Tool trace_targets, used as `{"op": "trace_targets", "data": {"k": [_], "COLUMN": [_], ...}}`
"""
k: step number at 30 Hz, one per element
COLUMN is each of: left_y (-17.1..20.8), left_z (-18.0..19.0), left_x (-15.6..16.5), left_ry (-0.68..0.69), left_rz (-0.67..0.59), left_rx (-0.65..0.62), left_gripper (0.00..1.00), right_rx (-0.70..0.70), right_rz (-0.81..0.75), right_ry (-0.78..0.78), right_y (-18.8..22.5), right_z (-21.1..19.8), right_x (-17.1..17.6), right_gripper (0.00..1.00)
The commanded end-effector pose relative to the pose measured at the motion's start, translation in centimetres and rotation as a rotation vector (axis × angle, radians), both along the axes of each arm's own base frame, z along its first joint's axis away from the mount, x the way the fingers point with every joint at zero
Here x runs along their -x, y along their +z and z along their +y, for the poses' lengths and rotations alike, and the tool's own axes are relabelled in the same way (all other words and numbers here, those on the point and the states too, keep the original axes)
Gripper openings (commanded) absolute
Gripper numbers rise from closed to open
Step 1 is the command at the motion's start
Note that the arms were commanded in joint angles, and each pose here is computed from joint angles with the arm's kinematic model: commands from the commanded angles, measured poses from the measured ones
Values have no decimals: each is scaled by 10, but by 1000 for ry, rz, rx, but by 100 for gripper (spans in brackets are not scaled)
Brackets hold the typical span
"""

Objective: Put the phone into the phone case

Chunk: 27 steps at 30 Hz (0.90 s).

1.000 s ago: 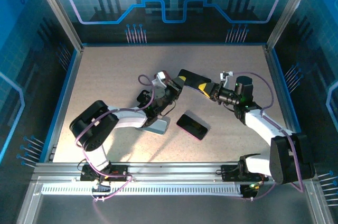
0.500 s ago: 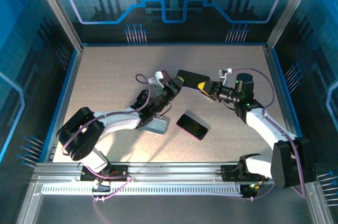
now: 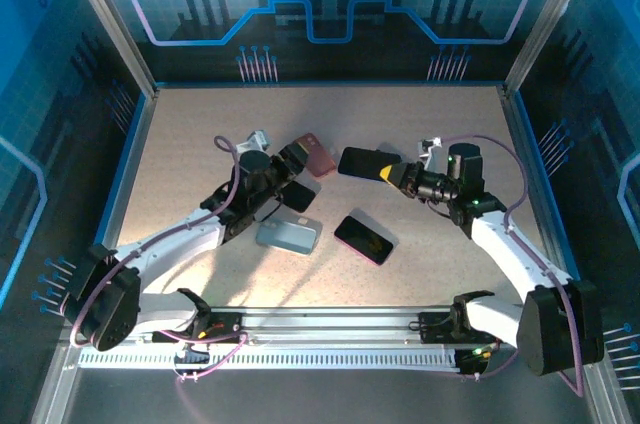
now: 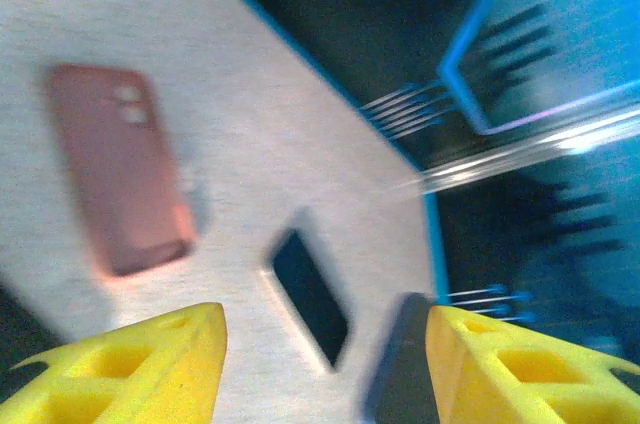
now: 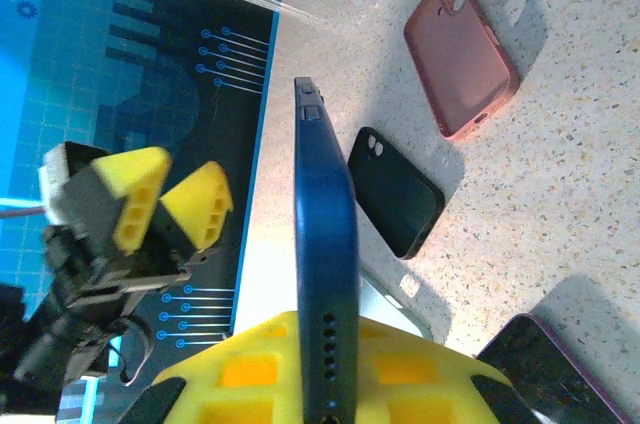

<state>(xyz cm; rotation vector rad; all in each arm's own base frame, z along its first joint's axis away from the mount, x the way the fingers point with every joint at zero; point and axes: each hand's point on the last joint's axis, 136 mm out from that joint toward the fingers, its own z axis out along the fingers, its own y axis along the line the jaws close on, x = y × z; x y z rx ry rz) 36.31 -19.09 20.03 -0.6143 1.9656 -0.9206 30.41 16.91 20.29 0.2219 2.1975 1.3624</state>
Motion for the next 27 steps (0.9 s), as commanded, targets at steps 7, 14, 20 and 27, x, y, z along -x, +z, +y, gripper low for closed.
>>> {"op": "trace_targets", "data": {"k": [7,14,20,27], "left_y": [-77,-107,-126,-146], "left_z": [66,96,107,95], "left_x": [9,-7,-22,-44], "left_ry": [-9,23,31,-27], "left_rz": [275,366,396,378], "left_rx": [-285,-316,-332,-332], "left_gripper": [55,54,53,45], "right_rx": [17,20,31,46], "right_rz": [-48,-32,-16,9], "right_ry": [39,50,58,77], "right_y": [8,2,-5,-18], "right_z": [2,4,7,17], "right_x": [8,9,11,17], "right_gripper": [0,0,0,0]}}
